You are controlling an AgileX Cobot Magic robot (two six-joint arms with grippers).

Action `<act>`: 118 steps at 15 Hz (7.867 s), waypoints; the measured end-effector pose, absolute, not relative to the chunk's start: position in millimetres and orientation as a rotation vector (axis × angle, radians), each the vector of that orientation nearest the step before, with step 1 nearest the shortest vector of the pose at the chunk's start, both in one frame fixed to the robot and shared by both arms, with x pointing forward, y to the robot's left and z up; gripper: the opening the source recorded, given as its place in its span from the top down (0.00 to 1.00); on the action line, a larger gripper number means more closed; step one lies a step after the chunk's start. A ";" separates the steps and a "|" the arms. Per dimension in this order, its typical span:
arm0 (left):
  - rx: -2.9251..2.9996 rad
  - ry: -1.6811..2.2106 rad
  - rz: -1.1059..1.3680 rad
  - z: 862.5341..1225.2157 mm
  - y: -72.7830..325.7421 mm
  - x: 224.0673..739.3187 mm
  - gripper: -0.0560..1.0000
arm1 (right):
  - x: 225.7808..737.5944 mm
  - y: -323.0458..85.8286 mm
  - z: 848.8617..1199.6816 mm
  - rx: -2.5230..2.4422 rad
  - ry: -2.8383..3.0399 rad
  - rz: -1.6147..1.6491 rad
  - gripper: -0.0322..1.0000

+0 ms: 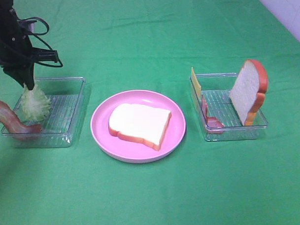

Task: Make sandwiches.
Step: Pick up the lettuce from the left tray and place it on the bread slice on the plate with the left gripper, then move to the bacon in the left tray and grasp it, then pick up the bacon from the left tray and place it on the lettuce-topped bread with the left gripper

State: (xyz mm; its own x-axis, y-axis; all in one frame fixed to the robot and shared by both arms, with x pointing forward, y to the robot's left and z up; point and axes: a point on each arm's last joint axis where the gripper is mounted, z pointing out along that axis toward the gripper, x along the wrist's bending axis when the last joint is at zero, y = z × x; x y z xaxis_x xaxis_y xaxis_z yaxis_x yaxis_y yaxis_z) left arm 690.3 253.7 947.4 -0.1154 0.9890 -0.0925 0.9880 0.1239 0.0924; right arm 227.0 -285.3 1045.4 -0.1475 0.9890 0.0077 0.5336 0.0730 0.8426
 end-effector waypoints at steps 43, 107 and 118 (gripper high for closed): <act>2.308 1.742 0.159 1014.0 104.0 666.2 0.17 | 227.0 -285.3 1045.4 1.515 1.751 0.966 0.25; 1.680 1.538 -0.576 937.2 82.6 609.8 0.95 | 227.0 -285.3 1045.4 1.515 1.751 0.966 0.25; 1.671 1.455 -0.701 942.3 68.0 606.2 0.95 | 227.0 -285.3 1045.4 1.515 1.751 0.966 0.25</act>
